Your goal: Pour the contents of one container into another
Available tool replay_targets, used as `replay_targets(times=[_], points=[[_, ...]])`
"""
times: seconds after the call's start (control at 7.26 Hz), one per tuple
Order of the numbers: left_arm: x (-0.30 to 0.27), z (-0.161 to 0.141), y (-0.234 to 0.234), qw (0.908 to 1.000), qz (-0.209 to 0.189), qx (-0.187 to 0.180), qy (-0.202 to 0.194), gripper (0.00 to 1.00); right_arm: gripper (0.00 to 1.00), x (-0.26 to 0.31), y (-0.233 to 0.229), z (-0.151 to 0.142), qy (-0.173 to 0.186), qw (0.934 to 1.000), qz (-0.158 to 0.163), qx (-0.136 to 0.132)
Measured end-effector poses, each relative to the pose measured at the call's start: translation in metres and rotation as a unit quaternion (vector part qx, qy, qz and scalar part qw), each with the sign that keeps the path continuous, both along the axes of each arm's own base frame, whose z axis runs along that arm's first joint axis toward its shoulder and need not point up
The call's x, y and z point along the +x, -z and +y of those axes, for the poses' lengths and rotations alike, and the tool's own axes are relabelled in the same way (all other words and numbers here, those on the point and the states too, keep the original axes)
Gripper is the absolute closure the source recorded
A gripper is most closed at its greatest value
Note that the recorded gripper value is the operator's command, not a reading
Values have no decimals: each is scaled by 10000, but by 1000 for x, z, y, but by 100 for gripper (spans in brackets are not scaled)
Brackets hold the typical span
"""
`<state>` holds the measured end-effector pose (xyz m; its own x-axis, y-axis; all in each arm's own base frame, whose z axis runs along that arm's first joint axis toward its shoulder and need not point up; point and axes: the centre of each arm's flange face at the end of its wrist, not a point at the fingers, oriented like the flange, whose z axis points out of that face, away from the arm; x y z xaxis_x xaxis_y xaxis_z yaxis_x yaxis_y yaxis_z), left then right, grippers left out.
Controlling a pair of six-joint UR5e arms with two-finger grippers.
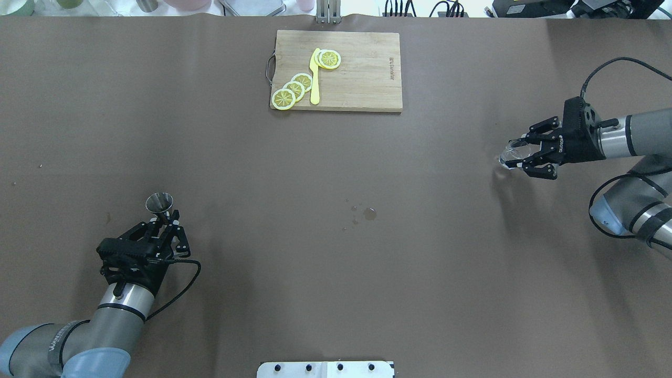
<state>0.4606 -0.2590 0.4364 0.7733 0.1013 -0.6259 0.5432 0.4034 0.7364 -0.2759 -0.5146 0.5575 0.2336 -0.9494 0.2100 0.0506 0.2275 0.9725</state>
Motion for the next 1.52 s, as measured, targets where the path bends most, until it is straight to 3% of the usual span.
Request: replay_targets(times=[0.69, 0.83, 1.24, 1.52], points=[[-11, 2, 43, 9969, -303, 610, -384, 100, 100, -1, 83, -10, 215, 9997, 1, -66], [-12, 2, 47, 9951, -430, 721, -527, 100, 100, 2, 103, -16, 285, 9996, 7, -38], [-12, 1, 65, 9897, -329, 997, -970, 100, 100, 4, 151, -31, 480, 9988, 30, -22], [0, -15, 99, 9838, -506, 1323, -1101, 100, 100, 0, 171, -39, 479, 9988, 42, -27]])
